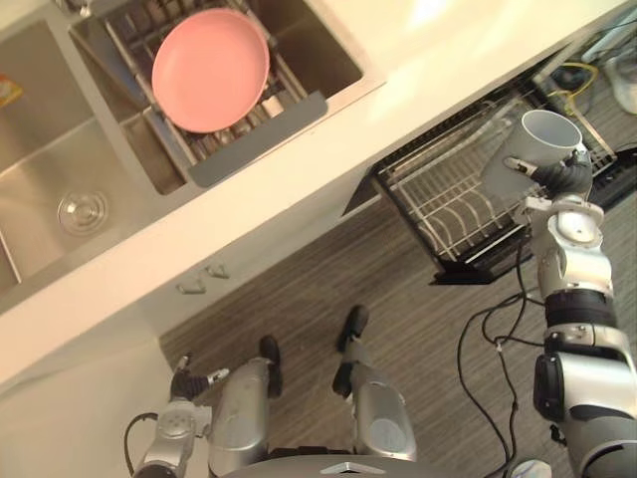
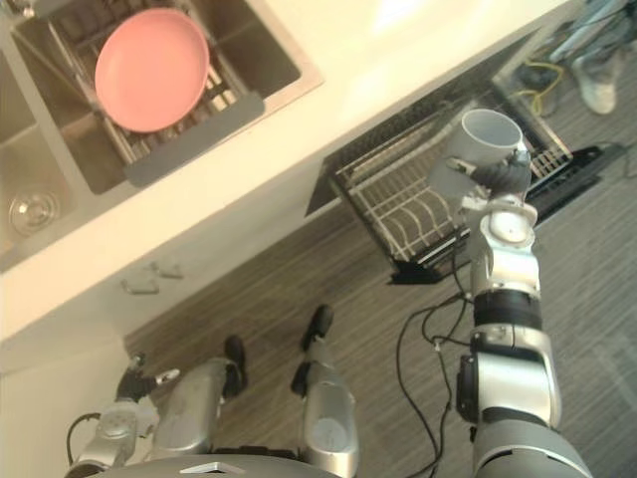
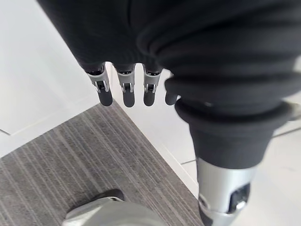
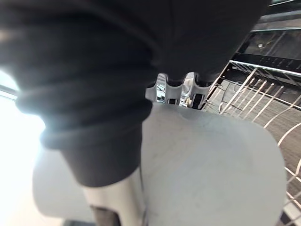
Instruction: Walk over to the sink, pick up the cup, carry it to the dishwasher, place the cup inside the dishwasher, then close the dishwasher door
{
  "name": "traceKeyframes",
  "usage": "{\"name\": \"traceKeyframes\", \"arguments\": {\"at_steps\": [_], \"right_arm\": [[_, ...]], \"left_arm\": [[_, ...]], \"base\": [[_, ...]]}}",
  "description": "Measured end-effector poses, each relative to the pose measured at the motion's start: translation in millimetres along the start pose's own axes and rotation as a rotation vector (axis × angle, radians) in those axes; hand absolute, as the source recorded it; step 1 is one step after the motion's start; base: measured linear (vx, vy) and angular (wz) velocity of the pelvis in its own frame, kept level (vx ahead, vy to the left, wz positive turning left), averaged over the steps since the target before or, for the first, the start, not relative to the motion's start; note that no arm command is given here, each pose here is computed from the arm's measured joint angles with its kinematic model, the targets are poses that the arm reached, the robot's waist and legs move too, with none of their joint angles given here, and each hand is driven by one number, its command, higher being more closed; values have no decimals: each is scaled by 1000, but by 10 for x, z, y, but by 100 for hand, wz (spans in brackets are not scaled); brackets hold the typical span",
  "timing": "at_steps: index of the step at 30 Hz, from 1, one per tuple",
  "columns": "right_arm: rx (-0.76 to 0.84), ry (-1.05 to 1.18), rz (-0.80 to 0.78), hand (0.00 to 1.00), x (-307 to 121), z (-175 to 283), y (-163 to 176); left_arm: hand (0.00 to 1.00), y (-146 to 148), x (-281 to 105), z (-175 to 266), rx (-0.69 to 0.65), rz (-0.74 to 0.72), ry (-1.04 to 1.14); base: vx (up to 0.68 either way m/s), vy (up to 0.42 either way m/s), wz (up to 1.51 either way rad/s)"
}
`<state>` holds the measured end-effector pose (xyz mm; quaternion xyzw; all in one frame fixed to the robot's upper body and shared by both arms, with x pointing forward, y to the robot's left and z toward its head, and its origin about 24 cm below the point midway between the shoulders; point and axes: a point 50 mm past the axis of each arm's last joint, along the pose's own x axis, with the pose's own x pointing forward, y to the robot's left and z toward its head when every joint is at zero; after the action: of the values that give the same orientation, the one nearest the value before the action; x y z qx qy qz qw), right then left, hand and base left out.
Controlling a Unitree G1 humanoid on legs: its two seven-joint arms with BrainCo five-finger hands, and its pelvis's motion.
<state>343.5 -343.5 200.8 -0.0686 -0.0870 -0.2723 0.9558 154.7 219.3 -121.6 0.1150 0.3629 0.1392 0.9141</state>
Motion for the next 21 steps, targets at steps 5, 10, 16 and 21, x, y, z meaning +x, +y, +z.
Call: {"name": "traceKeyframes", "arguments": {"at_steps": [5,10,16,21], "right_arm": [[-51,60,-14,100,133,109,-16],[-93,116,-30,100,205,163,-68],[-247,132,-55,100,283,336,-179],[-340,122,-93,100,339,542,-259]], "left_arm": [[0,32,-16,-47,-13,14,7],[0,-29,-37,-45,-47,2,-5],[0,-114,-71,-57,-43,-36,-23],[0,-222,-115,-81,-26,-102,-32]], "base": [[-54,81,10],[-29,11,1],[-43,-19,-4],[32,-28,-6]]}}
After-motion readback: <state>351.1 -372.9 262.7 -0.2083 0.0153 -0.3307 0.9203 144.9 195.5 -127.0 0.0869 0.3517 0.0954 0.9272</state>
